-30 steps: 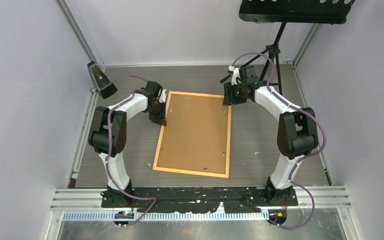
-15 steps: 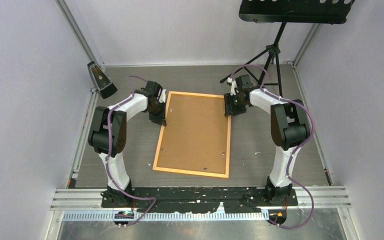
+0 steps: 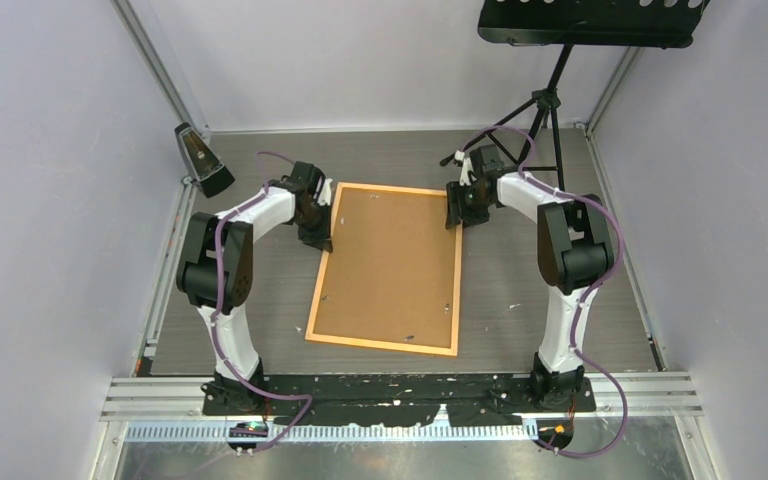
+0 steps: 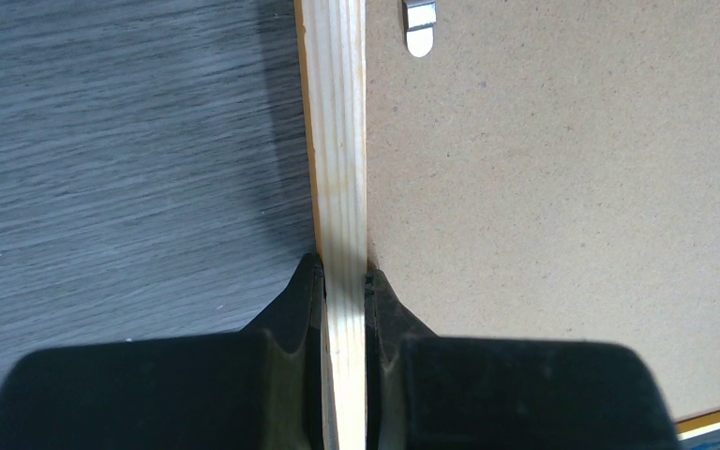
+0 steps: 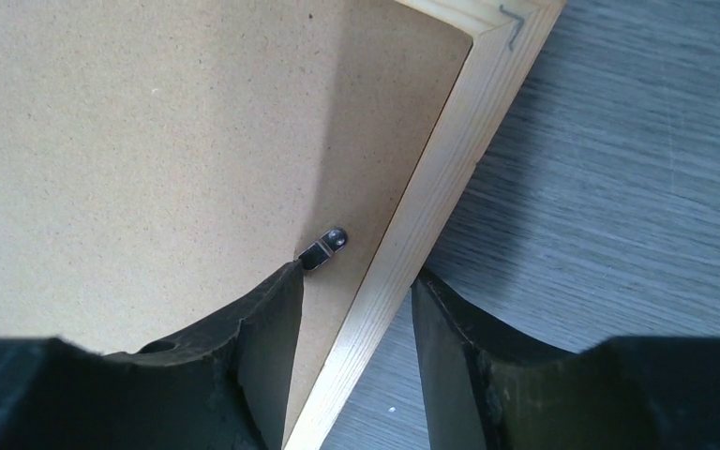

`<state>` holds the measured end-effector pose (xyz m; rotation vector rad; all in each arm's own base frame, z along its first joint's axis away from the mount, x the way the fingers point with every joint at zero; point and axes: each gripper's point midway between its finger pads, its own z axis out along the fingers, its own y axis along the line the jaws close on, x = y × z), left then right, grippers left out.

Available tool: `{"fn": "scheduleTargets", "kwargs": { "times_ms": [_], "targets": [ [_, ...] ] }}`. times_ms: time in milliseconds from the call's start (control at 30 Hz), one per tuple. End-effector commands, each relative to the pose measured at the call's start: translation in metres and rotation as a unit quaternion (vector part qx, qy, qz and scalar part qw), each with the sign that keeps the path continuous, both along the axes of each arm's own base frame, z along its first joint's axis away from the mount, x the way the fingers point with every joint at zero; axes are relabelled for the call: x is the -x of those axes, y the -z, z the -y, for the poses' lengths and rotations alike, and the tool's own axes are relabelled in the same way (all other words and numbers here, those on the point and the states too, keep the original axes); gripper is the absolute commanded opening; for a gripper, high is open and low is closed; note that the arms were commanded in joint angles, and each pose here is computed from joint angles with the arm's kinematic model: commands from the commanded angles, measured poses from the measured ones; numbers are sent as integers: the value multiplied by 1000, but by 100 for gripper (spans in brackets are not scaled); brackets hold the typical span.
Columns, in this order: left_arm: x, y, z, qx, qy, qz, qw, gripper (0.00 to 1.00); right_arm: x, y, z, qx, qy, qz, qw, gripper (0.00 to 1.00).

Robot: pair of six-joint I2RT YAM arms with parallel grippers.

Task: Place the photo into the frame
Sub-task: Install the photo frame at the center of the board.

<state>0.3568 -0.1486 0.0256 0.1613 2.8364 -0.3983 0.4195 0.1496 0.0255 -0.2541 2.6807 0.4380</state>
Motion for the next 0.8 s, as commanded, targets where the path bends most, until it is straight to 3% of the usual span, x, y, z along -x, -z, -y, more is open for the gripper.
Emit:
{"fn": "scheduleTargets", "kwargs": {
  "times_ms": [0, 367, 567, 767],
  "targets": [
    [10, 5, 9, 19, 16, -17, 1000, 0, -18, -1, -11, -17, 2, 16, 1000, 52],
    [9, 4, 10, 21, 18, -16, 999, 0, -22, 9, -20, -39, 5, -3, 999, 52],
    [9, 4, 10, 21, 19, -17, 999, 0, -19, 0, -34, -89, -4, -12, 996, 53],
    [10, 5, 11, 23, 21, -19, 999, 0, -22, -1, -32, -84, 1, -8, 996, 54]
  ]
}}
